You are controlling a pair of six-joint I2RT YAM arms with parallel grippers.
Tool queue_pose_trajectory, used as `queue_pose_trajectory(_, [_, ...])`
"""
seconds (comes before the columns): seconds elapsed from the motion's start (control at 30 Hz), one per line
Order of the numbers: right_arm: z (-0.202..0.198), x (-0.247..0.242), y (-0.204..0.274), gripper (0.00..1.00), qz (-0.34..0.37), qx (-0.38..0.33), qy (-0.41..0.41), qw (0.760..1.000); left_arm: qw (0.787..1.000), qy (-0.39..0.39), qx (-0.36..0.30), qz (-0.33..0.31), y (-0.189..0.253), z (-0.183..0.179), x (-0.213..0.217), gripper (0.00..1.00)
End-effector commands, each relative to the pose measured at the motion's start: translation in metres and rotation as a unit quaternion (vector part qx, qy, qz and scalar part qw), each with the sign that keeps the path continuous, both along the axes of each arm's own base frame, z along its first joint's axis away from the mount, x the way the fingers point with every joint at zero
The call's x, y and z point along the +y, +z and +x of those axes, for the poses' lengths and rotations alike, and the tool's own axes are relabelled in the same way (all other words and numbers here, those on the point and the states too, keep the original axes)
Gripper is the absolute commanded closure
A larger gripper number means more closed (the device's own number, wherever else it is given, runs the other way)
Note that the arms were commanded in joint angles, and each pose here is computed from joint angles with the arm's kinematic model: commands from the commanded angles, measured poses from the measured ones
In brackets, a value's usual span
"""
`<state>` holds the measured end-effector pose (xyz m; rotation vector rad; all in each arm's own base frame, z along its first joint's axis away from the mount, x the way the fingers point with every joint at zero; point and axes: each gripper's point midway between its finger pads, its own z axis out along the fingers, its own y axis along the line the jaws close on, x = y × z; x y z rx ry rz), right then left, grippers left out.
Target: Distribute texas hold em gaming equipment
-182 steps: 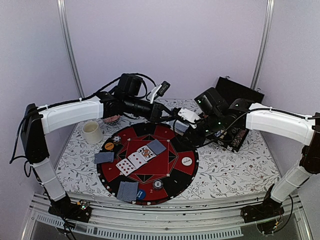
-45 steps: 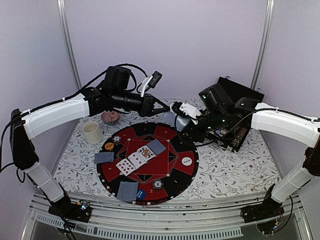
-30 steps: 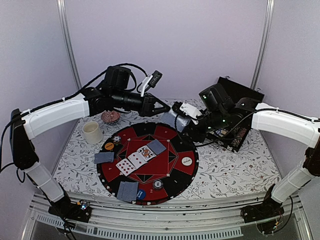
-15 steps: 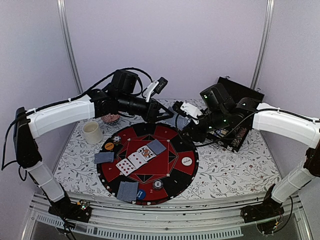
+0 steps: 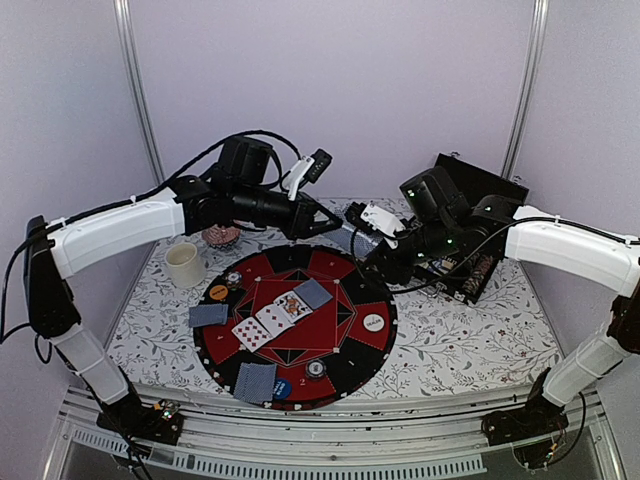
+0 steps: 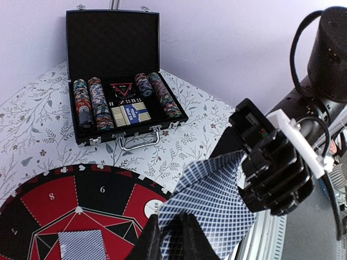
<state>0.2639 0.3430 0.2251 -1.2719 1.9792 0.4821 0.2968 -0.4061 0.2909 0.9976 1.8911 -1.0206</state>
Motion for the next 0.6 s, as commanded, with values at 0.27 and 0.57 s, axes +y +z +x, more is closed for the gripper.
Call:
queue_pose_trajectory(0.27, [0.002, 0.0, 0.018, 0.61, 0.021, -0.019, 0.005, 1.0, 1.0, 0.004, -0.02, 0.001, 0.017, -0.006, 0.005, 0.88])
queue_pose_trajectory(0.57, [0.002, 0.0, 0.017, 0.61, 0.021, -0.017, 0.005, 1.0, 1.0, -0.004, -0.023, -0.015, 0.028, -0.01, 0.004, 0.94])
